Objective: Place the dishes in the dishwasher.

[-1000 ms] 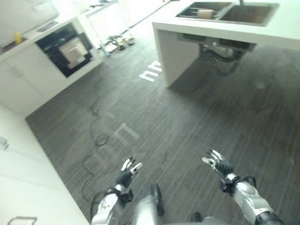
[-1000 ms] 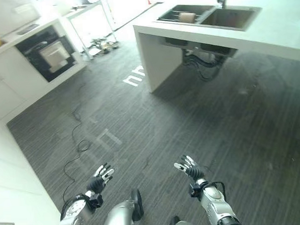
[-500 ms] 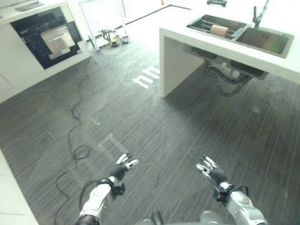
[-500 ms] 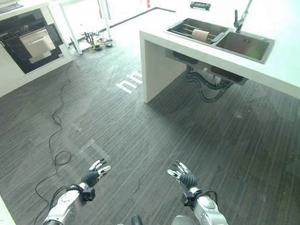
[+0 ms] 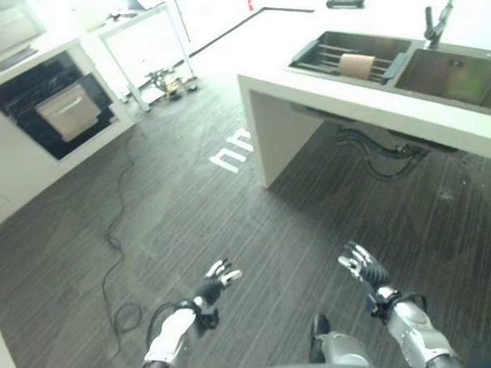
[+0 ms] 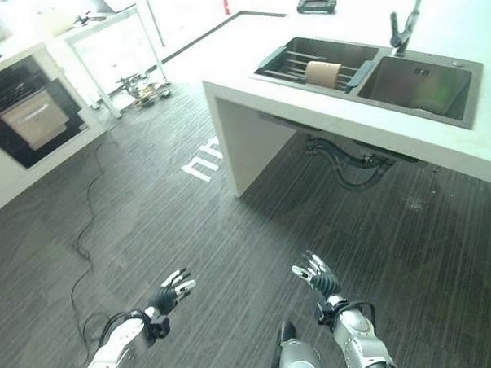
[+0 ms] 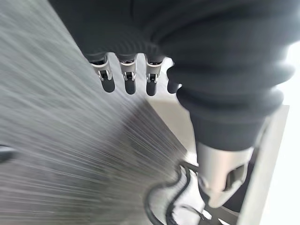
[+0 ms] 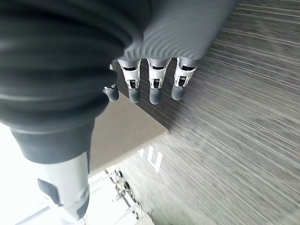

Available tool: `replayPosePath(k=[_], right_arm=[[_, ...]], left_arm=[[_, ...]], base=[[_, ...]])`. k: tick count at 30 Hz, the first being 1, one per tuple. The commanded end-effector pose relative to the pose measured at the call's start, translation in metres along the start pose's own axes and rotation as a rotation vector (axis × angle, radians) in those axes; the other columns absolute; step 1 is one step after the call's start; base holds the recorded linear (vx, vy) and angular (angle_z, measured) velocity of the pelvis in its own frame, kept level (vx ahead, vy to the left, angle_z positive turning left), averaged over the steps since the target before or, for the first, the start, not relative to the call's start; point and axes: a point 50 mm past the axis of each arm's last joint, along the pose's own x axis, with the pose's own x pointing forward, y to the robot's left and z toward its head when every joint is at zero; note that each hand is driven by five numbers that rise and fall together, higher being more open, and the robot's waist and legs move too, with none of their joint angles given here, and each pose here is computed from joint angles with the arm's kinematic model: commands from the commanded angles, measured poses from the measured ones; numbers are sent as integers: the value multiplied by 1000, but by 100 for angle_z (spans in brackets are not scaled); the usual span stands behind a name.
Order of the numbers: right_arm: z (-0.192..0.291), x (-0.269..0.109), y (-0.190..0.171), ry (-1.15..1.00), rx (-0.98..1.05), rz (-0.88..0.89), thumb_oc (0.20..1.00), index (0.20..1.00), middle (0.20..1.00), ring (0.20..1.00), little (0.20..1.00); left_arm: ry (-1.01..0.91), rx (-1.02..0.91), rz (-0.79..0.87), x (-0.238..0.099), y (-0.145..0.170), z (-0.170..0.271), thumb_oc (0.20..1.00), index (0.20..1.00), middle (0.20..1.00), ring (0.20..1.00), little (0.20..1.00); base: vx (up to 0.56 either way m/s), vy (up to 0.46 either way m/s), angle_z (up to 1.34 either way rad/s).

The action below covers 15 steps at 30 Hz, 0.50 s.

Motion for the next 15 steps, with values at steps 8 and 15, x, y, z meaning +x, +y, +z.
replayPosePath(k=[8,15], right_arm=[[0,3,14,-12,-21,89,1000,1000,1000,1000,1000],[-8,1,21,-18,47,81,1000,1000,1000,1000,1000]], left_arm=[[-70,68,3,-22,12,5,1000,1000,1000,1000,1000],[-45,107,-10,-16,18,14,1000,1000,1000,1000,1000]], base=[[354,216,-87],[207,165,-43]])
